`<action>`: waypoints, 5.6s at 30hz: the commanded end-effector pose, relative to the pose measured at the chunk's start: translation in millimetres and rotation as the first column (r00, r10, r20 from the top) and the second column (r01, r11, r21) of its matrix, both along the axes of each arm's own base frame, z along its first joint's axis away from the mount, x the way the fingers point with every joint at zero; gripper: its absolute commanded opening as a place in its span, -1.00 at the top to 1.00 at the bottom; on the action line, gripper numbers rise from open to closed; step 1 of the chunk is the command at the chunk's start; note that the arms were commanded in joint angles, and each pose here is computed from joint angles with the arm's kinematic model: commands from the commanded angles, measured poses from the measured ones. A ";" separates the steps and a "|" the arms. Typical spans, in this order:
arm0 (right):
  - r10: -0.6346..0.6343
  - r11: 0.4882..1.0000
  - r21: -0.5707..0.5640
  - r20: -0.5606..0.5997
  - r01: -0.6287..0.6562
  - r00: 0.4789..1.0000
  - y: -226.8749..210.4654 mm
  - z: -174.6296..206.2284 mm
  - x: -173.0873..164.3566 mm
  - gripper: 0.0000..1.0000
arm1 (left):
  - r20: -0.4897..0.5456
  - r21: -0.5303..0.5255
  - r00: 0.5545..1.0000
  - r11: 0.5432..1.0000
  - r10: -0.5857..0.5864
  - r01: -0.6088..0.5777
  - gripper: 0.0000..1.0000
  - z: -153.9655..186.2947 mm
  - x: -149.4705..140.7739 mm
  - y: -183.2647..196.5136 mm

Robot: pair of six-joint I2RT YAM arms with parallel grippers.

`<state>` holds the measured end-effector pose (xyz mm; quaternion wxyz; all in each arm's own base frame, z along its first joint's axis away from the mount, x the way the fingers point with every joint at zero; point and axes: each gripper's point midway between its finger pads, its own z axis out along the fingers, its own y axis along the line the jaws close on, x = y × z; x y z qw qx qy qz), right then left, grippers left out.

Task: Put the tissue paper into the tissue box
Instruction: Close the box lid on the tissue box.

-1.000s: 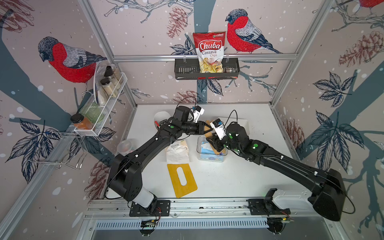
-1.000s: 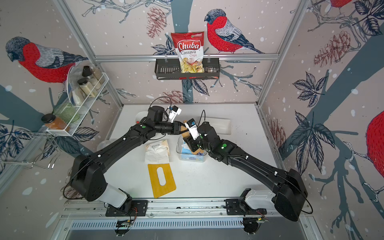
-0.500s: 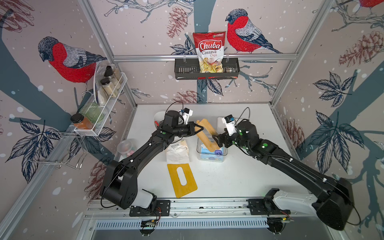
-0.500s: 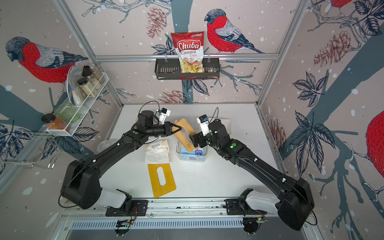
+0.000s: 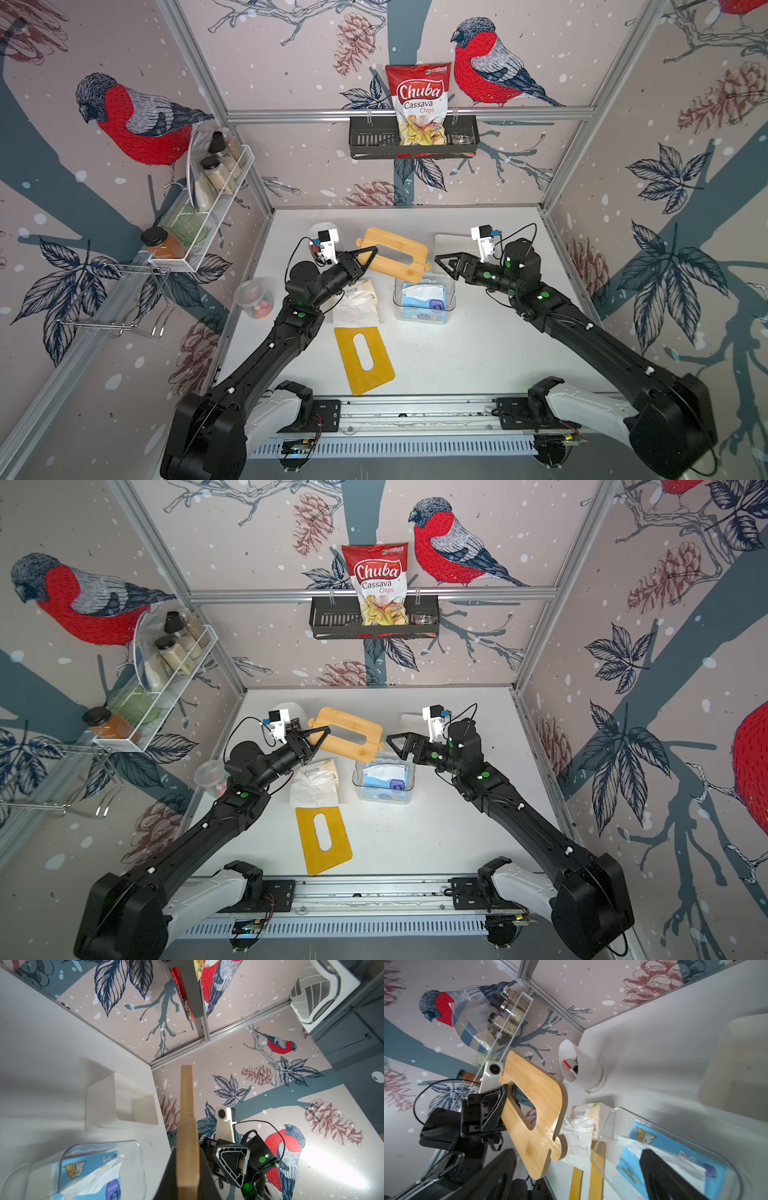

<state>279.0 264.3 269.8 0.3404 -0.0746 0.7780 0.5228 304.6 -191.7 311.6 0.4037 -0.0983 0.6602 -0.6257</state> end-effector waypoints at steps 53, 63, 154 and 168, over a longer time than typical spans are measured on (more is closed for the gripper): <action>0.133 0.990 0.094 -0.387 -0.105 0.913 -18.9 -65.1 -18.1 1.00 | -0.183 0.508 0.975 0.837 -0.125 0.203 -0.60 -140.3 -6.8 -12.4; 0.119 0.991 0.105 -0.481 -0.078 0.869 -12.3 -89.7 -10.1 1.00 | -0.189 0.522 0.970 0.822 -0.150 0.229 -0.65 -144.1 0.7 -26.1; 0.070 0.997 0.003 -0.449 -0.077 0.891 -35.9 -129.5 5.3 0.31 | -0.311 0.355 0.895 0.835 -0.319 0.421 -0.70 -168.2 -5.2 -90.4; -0.023 0.992 -0.125 -0.431 -0.034 0.902 -53.5 -137.6 8.2 0.13 | -0.319 0.331 0.891 0.843 -0.324 0.425 -0.68 -167.2 -9.5 -89.3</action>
